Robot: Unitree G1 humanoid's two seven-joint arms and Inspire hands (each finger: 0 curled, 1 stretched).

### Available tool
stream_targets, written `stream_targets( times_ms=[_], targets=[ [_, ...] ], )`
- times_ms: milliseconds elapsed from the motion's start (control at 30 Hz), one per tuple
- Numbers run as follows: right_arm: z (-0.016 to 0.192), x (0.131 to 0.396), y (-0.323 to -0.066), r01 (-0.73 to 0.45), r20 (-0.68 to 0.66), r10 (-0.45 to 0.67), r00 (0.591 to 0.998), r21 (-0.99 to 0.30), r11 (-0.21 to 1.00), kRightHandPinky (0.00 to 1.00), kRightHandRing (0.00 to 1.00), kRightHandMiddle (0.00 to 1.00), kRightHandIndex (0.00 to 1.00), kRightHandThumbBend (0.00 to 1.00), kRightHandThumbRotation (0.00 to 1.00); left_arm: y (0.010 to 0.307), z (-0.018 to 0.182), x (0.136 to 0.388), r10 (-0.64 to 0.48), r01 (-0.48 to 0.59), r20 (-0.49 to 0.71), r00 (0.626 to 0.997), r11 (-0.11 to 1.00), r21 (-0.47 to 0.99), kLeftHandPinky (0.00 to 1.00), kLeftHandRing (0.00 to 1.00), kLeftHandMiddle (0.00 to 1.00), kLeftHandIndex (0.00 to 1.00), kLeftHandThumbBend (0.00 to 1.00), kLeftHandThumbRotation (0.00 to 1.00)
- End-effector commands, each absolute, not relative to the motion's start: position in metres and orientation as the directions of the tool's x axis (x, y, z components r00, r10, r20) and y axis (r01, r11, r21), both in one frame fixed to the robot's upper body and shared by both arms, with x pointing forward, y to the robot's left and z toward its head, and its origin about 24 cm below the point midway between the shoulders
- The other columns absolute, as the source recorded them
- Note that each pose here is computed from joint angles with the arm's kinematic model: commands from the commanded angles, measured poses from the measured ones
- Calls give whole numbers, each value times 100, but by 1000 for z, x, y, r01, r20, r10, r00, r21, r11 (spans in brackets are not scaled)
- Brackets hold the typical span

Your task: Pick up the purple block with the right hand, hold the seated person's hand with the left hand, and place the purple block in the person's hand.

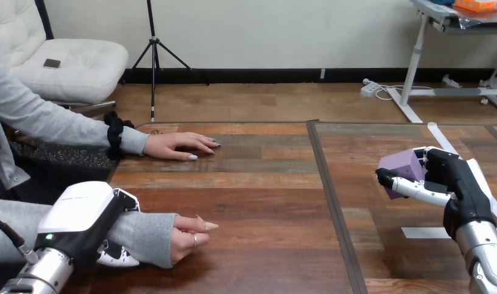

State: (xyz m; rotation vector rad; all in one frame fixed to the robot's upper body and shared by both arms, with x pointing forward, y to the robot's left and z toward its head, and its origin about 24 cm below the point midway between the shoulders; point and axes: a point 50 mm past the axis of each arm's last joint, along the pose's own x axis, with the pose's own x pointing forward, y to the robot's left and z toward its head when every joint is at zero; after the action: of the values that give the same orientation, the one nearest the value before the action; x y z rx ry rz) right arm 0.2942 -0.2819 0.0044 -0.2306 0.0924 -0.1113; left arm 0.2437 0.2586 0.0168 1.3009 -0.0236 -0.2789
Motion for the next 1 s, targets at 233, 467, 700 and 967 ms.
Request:
stream_targets(
  times_ms=[233,467,700,967],
  targets=[
    [26,314,-267,89,24,-86,996,-226,970,35,38,43,46,76,0,237,72,268,-301,-10,120,946,342,940,19,24,30,31,70,0],
    [26,315,-260,81,39,-74,997,-223,971,35,38,43,47,76,0,232,80,271,-322,-35,158,934,358,933,19,25,31,32,71,0],
    [27,318,-252,80,55,-70,996,-216,973,35,38,43,46,76,0,225,88,275,-346,-51,189,919,372,927,19,24,30,31,71,0],
    [28,320,-244,76,68,-63,996,-194,978,35,39,43,46,77,0,218,95,279,-356,-84,232,905,385,919,18,23,29,31,72,0]
  ],
)
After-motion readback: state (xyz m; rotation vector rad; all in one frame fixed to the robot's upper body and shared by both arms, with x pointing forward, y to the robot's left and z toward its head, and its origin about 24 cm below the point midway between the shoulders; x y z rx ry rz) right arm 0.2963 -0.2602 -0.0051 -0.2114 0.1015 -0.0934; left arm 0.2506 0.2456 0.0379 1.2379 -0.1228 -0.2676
